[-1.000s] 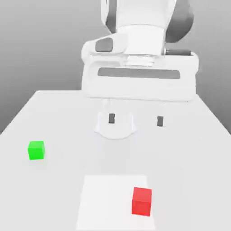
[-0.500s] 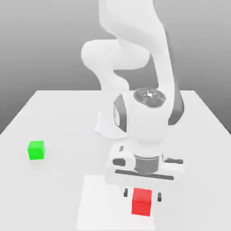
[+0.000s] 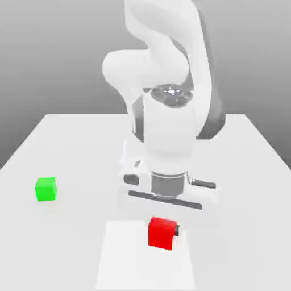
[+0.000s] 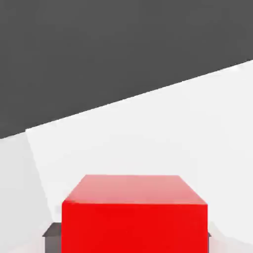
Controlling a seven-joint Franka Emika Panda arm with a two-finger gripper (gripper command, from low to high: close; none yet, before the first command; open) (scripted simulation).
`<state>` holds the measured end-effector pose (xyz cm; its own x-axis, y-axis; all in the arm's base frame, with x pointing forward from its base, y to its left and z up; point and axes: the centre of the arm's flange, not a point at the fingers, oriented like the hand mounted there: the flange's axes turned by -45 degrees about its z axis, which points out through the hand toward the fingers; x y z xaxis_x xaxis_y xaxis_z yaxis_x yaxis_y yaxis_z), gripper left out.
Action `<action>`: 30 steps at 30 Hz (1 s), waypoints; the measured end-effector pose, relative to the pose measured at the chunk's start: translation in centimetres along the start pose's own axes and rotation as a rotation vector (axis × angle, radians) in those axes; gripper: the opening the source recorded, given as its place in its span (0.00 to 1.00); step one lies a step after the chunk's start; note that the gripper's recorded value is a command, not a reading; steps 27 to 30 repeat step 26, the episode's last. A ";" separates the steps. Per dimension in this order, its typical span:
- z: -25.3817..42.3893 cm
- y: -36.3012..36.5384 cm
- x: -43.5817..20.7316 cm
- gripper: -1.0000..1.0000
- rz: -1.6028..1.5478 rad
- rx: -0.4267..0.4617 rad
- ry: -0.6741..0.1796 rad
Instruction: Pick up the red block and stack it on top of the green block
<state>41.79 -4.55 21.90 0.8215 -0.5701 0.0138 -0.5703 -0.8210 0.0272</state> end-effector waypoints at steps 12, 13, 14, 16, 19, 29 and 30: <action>-1.7 26.0 -0.8 0.00 1.150 -0.014 -0.009; -1.8 27.7 -1.6 0.00 1.237 -0.011 -0.012; -1.8 29.3 -2.4 0.00 1.324 -0.007 -0.016; -1.7 32.3 -4.2 0.00 1.499 0.004 -0.024; 0.4 34.0 -5.2 0.00 1.603 0.014 -0.032; 4.4 34.0 -5.6 1.00 1.615 0.013 -0.032; 4.4 34.0 -5.6 1.00 1.615 0.013 -0.032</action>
